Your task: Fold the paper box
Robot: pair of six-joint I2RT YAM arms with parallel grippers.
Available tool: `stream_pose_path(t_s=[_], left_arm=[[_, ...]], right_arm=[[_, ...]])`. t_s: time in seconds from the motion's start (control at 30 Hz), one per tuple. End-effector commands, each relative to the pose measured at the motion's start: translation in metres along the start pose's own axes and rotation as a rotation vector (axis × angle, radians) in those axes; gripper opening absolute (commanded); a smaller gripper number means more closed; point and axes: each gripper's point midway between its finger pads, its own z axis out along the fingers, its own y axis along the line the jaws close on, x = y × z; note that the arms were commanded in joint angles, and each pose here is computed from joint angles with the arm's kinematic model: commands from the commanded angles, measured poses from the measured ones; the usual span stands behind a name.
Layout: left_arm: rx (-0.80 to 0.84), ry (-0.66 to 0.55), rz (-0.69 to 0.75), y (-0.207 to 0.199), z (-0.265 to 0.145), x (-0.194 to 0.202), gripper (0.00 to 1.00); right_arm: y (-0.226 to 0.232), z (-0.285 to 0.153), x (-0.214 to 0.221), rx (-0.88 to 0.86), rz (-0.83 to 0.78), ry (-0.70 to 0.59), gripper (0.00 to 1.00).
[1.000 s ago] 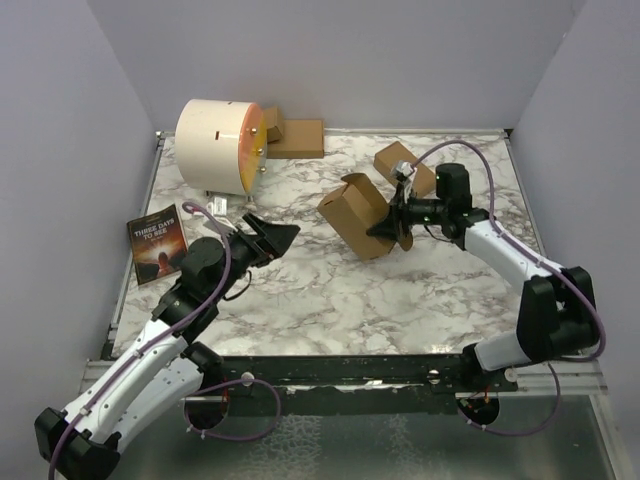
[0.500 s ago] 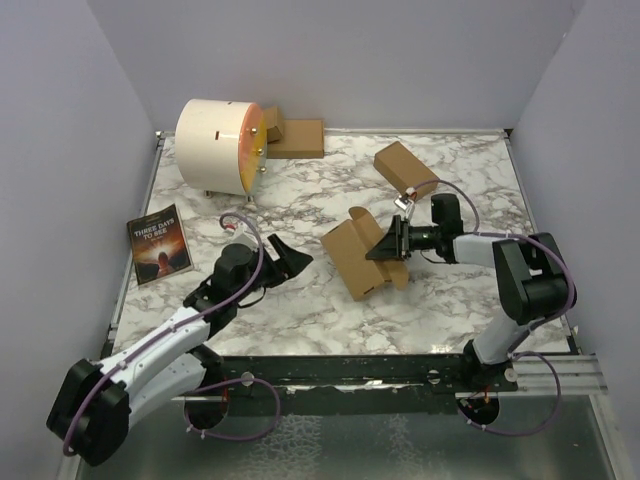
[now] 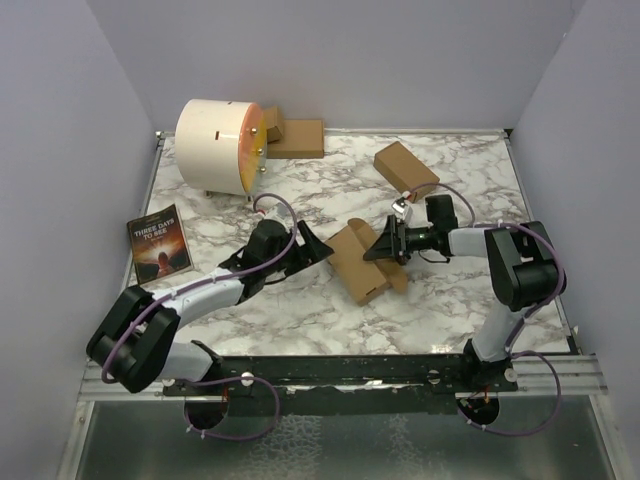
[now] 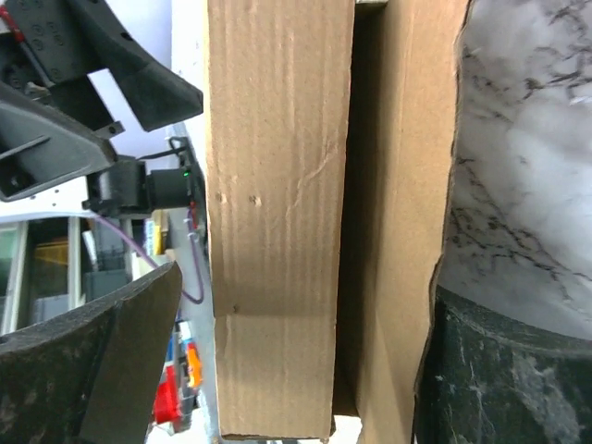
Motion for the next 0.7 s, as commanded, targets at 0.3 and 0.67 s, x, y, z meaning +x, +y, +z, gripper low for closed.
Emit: stream_pose_path(t_s=[0.3, 0.67], left_arm=[[-0.023, -0.003, 0.047, -0.004, 0.002, -0.005, 0.81], [-0.001, 0.015, 0.039, -0.008, 0.002, 0.000, 0.78]], right_arm=[[-0.033, -0.057, -0.029, 0.270, -0.242, -0.092, 0.97], [0.066, -0.064, -0.028, 0.015, -0.863, -0.095, 0.53]])
